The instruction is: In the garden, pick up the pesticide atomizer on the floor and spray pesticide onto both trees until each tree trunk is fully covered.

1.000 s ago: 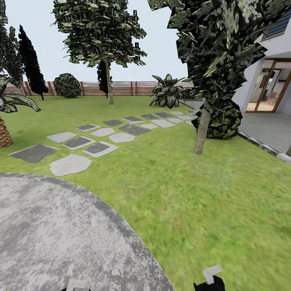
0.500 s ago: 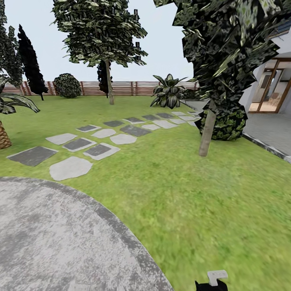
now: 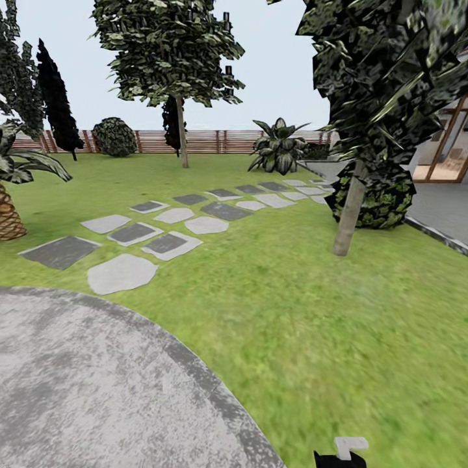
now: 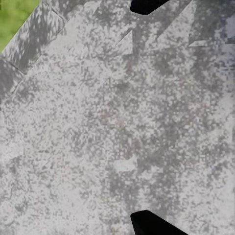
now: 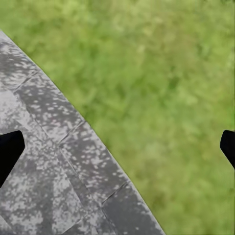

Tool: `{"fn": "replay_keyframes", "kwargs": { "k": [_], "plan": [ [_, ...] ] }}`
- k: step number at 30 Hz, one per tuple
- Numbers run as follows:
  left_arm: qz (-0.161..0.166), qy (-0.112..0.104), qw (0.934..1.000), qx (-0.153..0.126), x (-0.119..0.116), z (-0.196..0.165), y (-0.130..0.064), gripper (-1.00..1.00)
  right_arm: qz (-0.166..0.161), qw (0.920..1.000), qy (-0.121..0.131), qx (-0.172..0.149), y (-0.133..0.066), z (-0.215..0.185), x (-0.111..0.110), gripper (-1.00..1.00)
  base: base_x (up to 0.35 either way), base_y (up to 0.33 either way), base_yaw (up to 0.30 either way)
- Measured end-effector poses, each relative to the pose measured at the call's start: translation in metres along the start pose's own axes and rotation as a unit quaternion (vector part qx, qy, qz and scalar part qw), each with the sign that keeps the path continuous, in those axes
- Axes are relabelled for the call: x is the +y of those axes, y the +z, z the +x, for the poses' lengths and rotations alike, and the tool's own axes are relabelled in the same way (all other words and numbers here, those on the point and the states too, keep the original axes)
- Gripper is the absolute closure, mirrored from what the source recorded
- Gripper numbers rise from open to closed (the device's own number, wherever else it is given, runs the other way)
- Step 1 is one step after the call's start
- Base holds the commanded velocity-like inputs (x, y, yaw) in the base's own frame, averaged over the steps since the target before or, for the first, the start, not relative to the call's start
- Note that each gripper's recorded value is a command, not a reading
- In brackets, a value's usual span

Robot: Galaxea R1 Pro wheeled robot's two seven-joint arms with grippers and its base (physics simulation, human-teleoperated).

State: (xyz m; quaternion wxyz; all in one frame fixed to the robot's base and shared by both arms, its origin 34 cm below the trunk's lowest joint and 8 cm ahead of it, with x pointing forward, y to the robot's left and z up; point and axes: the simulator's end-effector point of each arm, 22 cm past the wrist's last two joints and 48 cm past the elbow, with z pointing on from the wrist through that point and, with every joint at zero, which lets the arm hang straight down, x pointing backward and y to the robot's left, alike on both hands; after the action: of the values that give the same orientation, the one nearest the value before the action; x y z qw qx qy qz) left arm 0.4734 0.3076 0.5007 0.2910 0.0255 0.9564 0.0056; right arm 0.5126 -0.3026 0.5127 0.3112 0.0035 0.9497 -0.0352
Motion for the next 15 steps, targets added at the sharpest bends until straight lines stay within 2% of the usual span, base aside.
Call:
{"fn": "replay_keyframes", "kwargs": {
  "k": [15],
  "plan": [
    [0.000,0.000,1.0000,0.007,0.0006,0.0062,0.0011,-1.00,0.003,1.0000,-0.001,0.006,0.0015,0.0058,-0.0020,-1.00,0.240,0.243,0.225]
  ]
}}
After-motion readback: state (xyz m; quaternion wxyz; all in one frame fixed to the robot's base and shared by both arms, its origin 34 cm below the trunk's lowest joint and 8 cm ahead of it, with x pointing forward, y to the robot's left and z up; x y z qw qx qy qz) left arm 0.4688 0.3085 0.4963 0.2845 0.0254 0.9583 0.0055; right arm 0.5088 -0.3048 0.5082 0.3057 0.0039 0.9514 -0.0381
